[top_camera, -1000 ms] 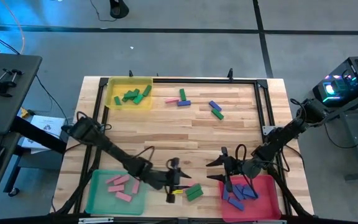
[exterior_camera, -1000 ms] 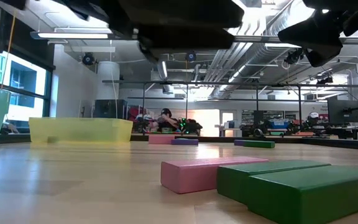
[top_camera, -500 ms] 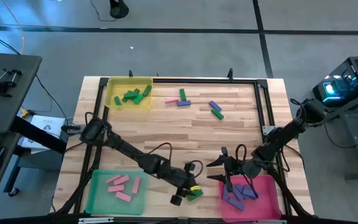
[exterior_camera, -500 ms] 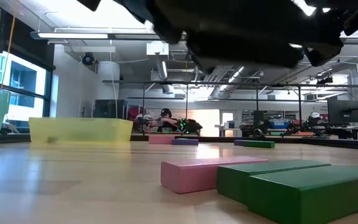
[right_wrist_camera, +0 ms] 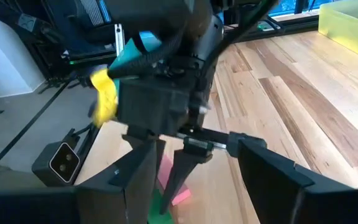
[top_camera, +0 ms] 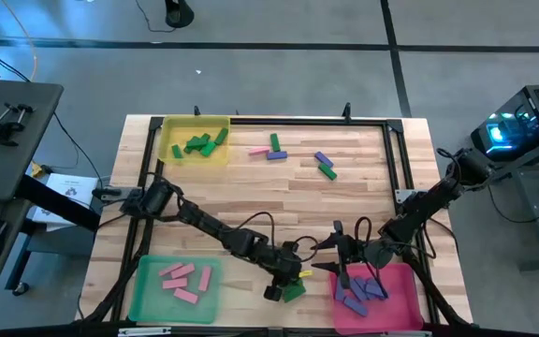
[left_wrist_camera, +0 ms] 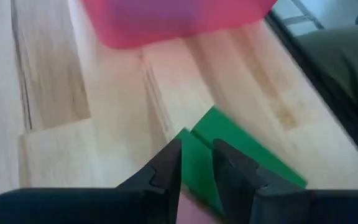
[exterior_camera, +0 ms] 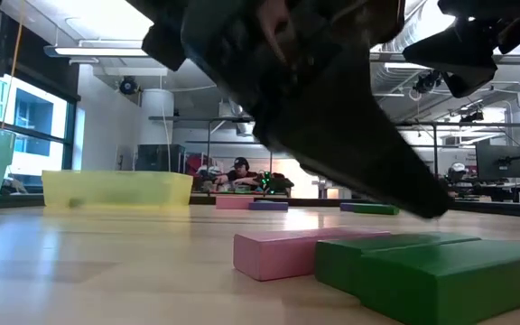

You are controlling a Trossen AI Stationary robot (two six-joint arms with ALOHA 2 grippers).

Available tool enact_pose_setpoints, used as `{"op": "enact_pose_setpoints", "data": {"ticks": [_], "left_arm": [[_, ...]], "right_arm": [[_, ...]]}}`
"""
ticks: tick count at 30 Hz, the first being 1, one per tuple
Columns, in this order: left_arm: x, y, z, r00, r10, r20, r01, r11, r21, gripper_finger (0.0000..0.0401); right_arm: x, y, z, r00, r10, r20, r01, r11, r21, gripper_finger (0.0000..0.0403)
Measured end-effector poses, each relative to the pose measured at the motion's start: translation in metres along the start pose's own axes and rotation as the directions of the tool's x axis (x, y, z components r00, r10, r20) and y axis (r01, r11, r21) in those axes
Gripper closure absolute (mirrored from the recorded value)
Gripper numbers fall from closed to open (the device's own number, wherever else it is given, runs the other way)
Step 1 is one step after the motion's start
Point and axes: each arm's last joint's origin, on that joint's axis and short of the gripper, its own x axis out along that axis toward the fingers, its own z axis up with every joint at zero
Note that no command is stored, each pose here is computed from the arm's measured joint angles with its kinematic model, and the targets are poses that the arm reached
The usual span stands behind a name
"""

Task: Sort blocks
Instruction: Put the green block into the yellow bin

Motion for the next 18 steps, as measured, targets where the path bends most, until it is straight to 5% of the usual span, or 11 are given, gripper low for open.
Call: {"op": "enact_pose_setpoints", "data": {"ticks": [13, 18], "left_arm": [[0.0021, 0.0058, -0.0033, 1.0, 0.008, -0.016, -0.005, 0.983, 0.181, 0.0375], [0.0018, 0.0042, -0.0027, 0.996, -0.088, -0.018, 0.09, 0.974, 0.207, 0.0386]], "right_arm": [[0.0, -0.0002, -0.0006, 1.0, -0.002, -0.005, 0.002, 1.0, -0.003, 0.0192], [0.0, -0.0003, -0.0007, 1.0, -0.002, -0.006, 0.002, 1.0, -0.003, 0.0192]]}}
